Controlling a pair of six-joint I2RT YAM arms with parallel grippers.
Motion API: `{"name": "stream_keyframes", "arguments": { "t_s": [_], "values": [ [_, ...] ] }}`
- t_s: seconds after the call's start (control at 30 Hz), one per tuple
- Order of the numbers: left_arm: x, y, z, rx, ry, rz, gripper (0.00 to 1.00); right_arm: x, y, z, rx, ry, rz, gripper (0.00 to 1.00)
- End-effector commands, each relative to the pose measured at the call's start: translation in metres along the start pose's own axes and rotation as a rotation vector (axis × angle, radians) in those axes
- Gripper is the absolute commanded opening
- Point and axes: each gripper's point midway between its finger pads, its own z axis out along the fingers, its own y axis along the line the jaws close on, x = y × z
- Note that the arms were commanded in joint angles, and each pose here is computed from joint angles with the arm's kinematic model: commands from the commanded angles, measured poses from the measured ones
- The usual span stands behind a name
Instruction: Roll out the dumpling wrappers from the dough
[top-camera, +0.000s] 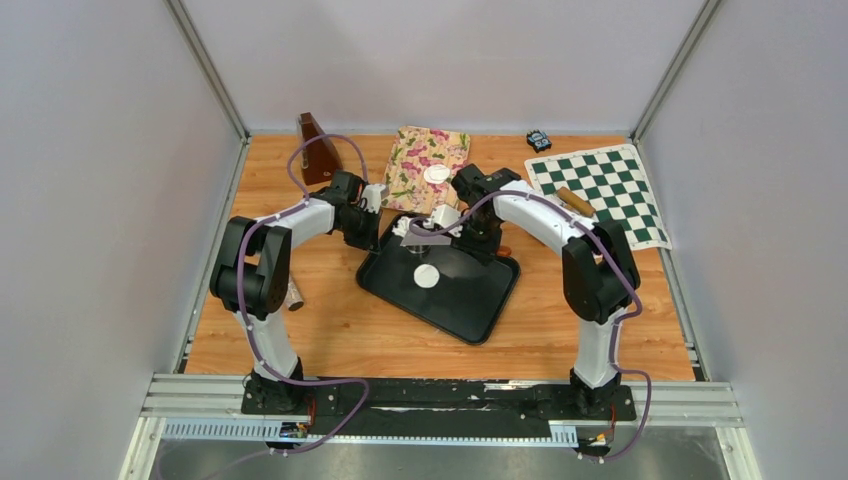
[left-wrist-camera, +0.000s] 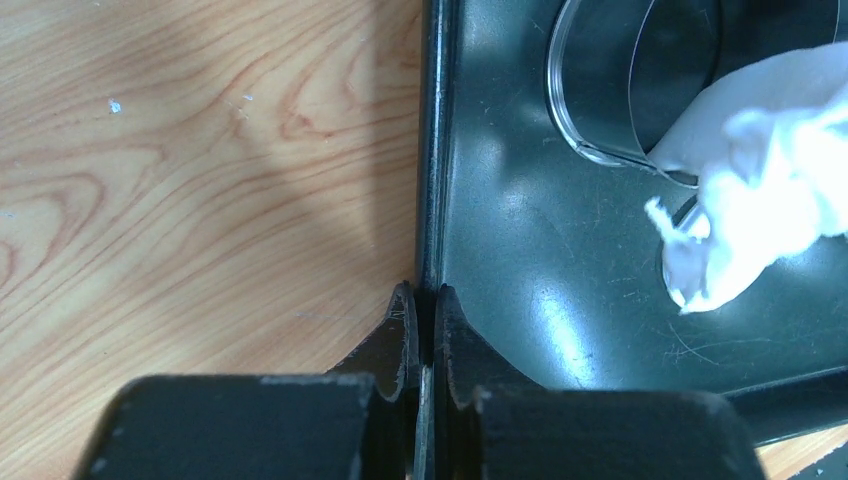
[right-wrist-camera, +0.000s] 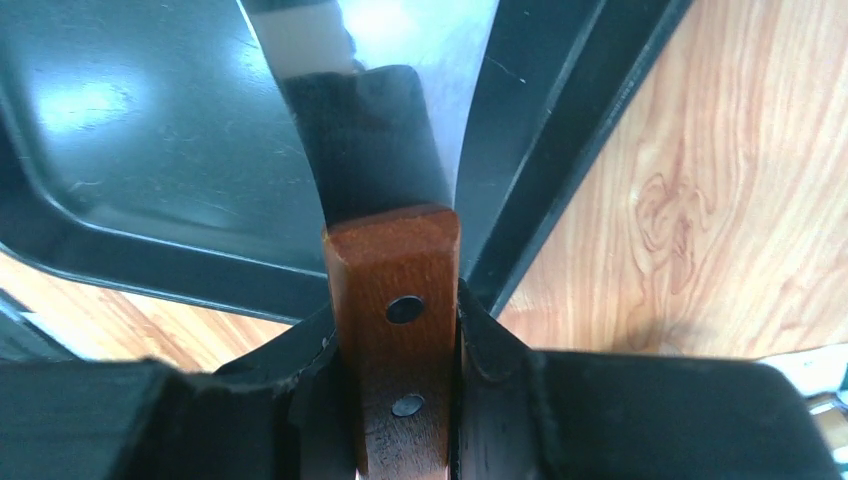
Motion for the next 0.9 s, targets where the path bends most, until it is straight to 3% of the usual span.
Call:
{"name": "stream_keyframes", "arguments": {
  "t_s": [0.0, 0.17, 0.73, 0.87],
  "values": [
    [0.003, 0.011, 0.006, -0.044, 0.014, -0.020, 0.00, -0.016, 0.015, -0.005, -0.115, -0.072, 0.035, 0.00],
    [0.003, 0.011, 0.005, -0.045, 0.012, -0.021, 0.00, -0.010, 0.014, -0.013, -0.167, -0.085, 0.103, 0.00],
    [0.002, 0.013, 0.004, -0.062, 0.011, -0.021, 0.00, 0.048, 0.014, -0.008, -0.193, 0.091, 0.127, 0.00],
    [0.002, 0.013, 0.004, -0.064, 0.010, -0.021, 0.00, 0.042, 0.017, -0.015, -0.224, 0.044, 0.125, 0.00]
  ]
}}
